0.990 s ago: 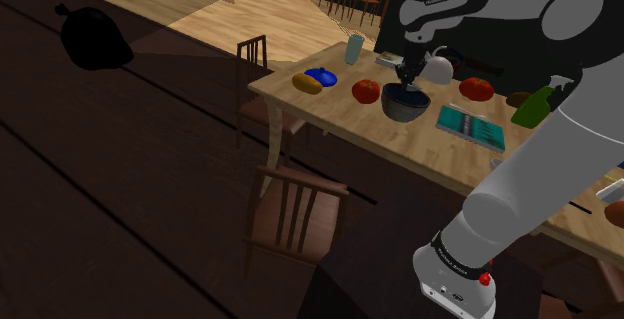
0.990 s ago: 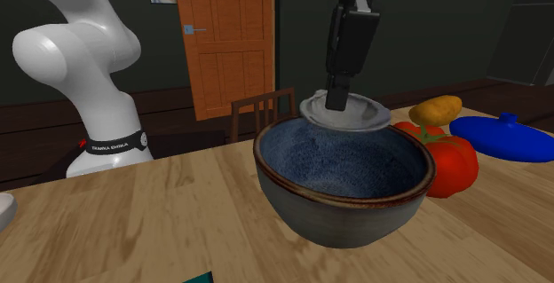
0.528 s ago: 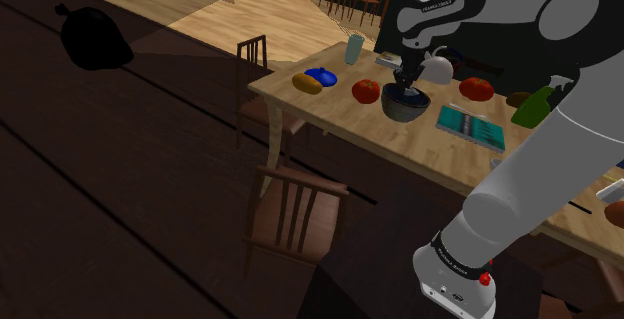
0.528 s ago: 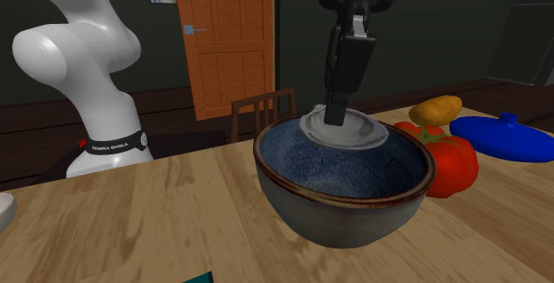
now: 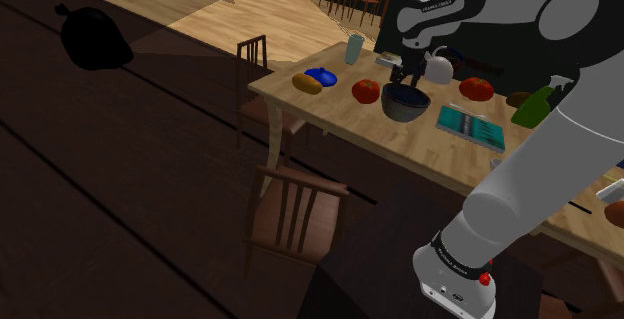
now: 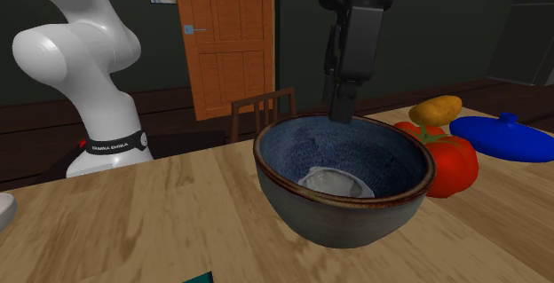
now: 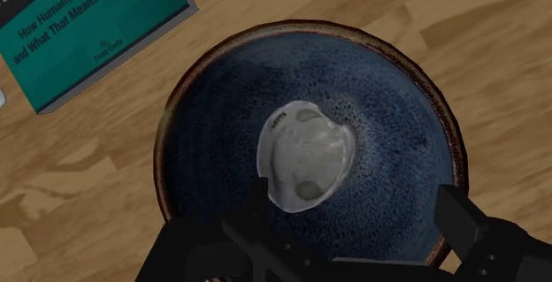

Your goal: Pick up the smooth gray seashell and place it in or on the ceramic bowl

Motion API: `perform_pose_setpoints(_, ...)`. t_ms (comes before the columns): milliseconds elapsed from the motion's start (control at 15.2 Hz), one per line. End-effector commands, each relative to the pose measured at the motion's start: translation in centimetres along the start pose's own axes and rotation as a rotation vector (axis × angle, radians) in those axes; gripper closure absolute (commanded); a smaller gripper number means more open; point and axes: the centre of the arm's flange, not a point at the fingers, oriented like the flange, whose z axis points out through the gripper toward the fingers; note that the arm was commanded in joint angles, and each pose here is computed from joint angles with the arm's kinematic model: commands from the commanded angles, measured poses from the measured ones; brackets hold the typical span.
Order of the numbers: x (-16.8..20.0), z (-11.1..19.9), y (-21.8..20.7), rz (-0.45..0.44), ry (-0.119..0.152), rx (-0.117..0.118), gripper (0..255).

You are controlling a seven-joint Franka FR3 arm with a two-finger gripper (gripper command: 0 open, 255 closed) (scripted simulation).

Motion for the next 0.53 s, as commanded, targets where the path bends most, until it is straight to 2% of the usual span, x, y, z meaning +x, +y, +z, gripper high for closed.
perform_pose_setpoints(0, 0.0, 0.0, 0.0, 0.0, 0.0, 0.0, 0)
perform_pose_setpoints(264, 0.0, -5.0, 0.0, 0.0, 0.0, 0.0, 0)
perform_pose_setpoints(462, 0.0, -5.0, 0.0, 0.0, 0.0, 0.0, 0)
